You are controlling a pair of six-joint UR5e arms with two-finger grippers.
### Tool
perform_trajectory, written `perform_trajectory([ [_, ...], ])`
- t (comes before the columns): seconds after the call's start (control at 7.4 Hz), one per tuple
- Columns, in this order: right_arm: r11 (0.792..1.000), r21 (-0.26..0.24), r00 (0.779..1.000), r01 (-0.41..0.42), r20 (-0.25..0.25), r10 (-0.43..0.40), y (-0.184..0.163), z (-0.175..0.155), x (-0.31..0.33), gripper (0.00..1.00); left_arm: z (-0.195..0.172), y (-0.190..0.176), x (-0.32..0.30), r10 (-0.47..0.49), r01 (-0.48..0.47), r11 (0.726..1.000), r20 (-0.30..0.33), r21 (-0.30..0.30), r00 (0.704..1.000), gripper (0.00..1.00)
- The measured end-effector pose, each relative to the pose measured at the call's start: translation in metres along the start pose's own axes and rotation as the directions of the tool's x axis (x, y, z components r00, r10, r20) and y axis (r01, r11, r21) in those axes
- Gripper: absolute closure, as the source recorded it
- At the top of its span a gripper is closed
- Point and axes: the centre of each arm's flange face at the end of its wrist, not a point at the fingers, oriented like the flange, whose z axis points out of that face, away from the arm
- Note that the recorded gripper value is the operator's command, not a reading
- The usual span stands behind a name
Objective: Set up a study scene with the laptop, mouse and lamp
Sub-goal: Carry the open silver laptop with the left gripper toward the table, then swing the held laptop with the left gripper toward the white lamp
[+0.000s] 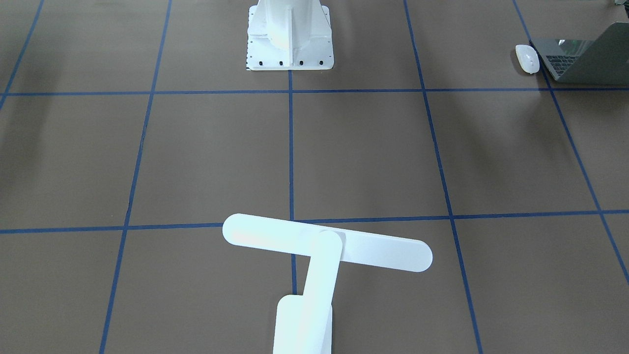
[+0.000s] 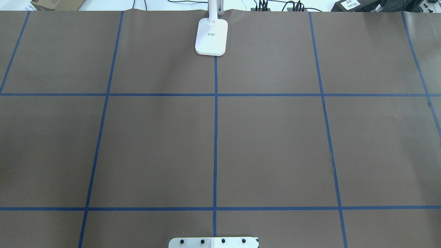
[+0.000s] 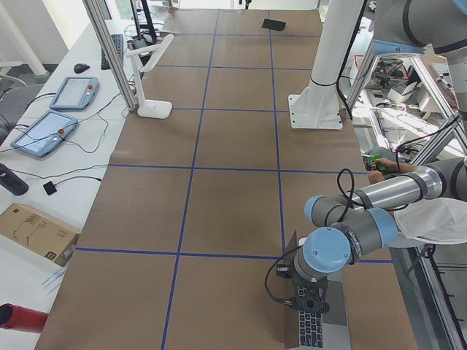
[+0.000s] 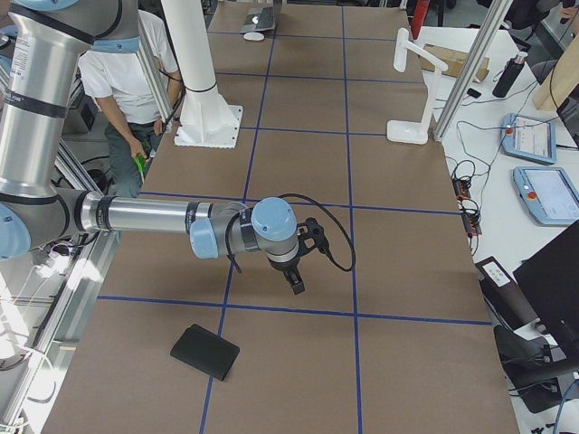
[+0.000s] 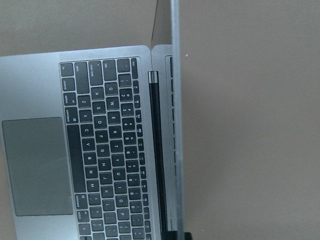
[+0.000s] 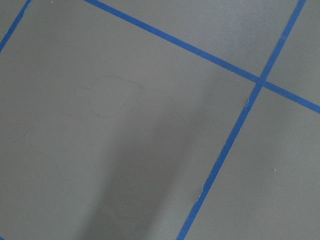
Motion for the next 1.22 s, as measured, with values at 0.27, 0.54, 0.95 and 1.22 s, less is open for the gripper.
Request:
perform_trajectory([
  [0.27, 1.000, 0.002, 1.000, -0.003, 0.002, 0.003, -0.001, 0.000, 0.000, 0.00, -0.047, 0.023, 0.063, 0.058, -0.058, 0.998, -0.006, 0.015, 0.998, 1.00],
  [0.54, 1.000, 0.008, 1.000, 0.001, 0.003, -0.001, -0.006, -0.002, -0.001, 0.00, -0.083, 0.050, 0.134, 0.143, -0.142, 0.989, -0.019, 0.049, 0.990, 1.00],
  [0.95, 0.999, 0.017, 1.000, -0.031, 0.002, 0.031, -0.014, -0.004, -0.002, 0.00, -0.121, 0.137, 0.249, 0.173, -0.168, 0.983, -0.070, 0.078, 0.982, 1.00],
  [1.22, 0.998, 0.020, 0.998, -0.063, 0.025, 0.063, -0.015, -0.003, -0.003, 0.00, -0.121, 0.230, 0.313, 0.182, -0.180, 0.983, -0.088, 0.024, 0.979, 1.00],
])
